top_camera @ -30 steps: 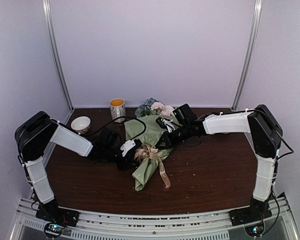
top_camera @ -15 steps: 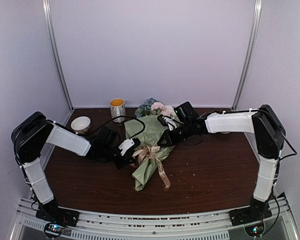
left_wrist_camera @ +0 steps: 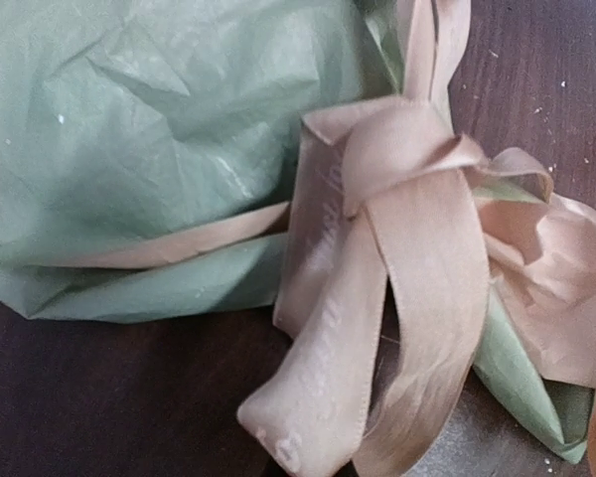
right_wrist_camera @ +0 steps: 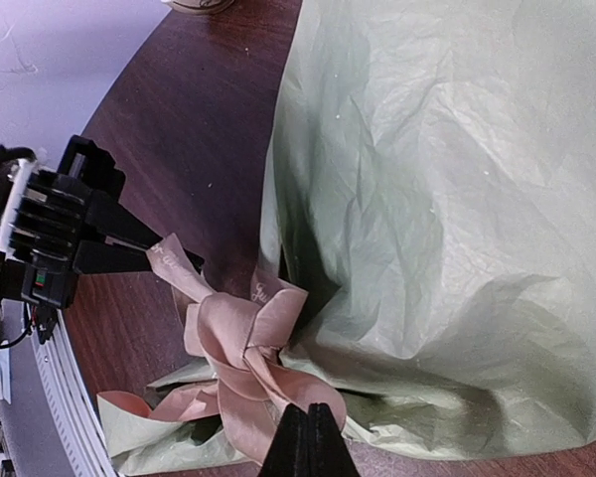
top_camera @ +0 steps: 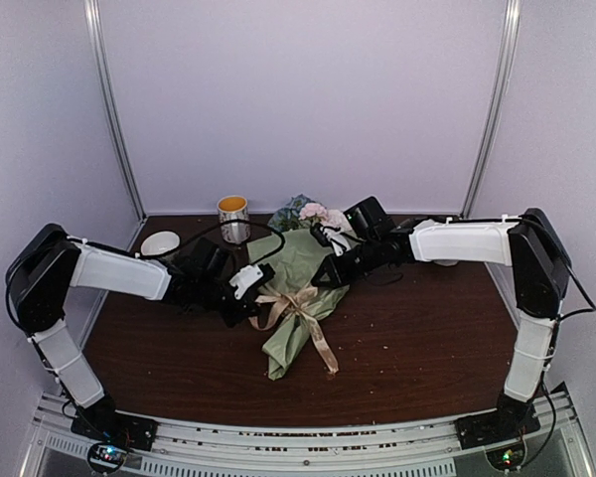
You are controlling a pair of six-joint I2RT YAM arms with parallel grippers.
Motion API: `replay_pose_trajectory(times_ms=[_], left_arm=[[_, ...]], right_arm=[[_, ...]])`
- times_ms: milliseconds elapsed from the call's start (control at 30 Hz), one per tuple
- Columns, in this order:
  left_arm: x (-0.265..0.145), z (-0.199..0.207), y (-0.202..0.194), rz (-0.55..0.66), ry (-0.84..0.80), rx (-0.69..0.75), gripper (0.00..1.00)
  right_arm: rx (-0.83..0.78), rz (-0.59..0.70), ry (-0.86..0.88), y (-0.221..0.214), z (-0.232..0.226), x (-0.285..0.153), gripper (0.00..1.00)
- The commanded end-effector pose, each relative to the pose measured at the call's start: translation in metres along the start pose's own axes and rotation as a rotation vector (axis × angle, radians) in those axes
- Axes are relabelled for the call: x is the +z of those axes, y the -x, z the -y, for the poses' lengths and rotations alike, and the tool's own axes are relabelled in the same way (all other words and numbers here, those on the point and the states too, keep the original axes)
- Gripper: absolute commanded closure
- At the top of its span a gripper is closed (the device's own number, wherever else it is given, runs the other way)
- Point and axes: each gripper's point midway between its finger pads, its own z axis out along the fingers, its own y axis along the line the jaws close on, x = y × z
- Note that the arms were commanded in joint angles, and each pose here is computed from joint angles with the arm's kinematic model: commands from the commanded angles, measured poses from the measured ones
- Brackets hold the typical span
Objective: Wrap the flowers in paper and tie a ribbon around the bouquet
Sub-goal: Tie the half-tied ribbon around the folded bouquet.
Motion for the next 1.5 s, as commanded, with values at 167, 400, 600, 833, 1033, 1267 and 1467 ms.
replay_pose_trajectory(times_ms=[167, 400, 600, 833, 1033, 1267, 1467], left_arm=[[-0.018, -0.008, 0.018, -0.016, 0.053, 0.018, 1.00], [-0.015, -0.009, 0.022, -0.016, 0.047, 0.016, 1.00], [-0.008, -0.014, 0.018, -0.040, 0.065, 0.005, 1.00], [0.009, -0.023, -0.055, -0.238, 0.129, -0.145, 1.00], [0.008, -0.036, -0.076, -0.296, 0.176, -0.208, 1.00], [0.002, -0.042, -0.083, -0.304, 0.170, -0.281, 1.00], [0.005, -0.039, -0.089, -0.319, 0.158, -0.293, 1.00]], right_arm=[[-0.051, 0.033, 0.001, 0.017, -0.013, -0.001, 1.00], [-0.062, 0.028, 0.005, 0.017, -0.016, 0.003, 1.00], [-0.050, 0.003, -0.045, 0.010, -0.003, 0.007, 1.00], [0.241, -0.033, -0.191, -0.088, 0.077, -0.024, 1.00], [0.326, -0.147, -0.214, -0.141, 0.096, -0.019, 1.00], [0.394, -0.125, -0.285, -0.156, 0.118, -0.040, 1.00], [0.423, -0.139, -0.251, -0.167, 0.116, -0.034, 1.00]])
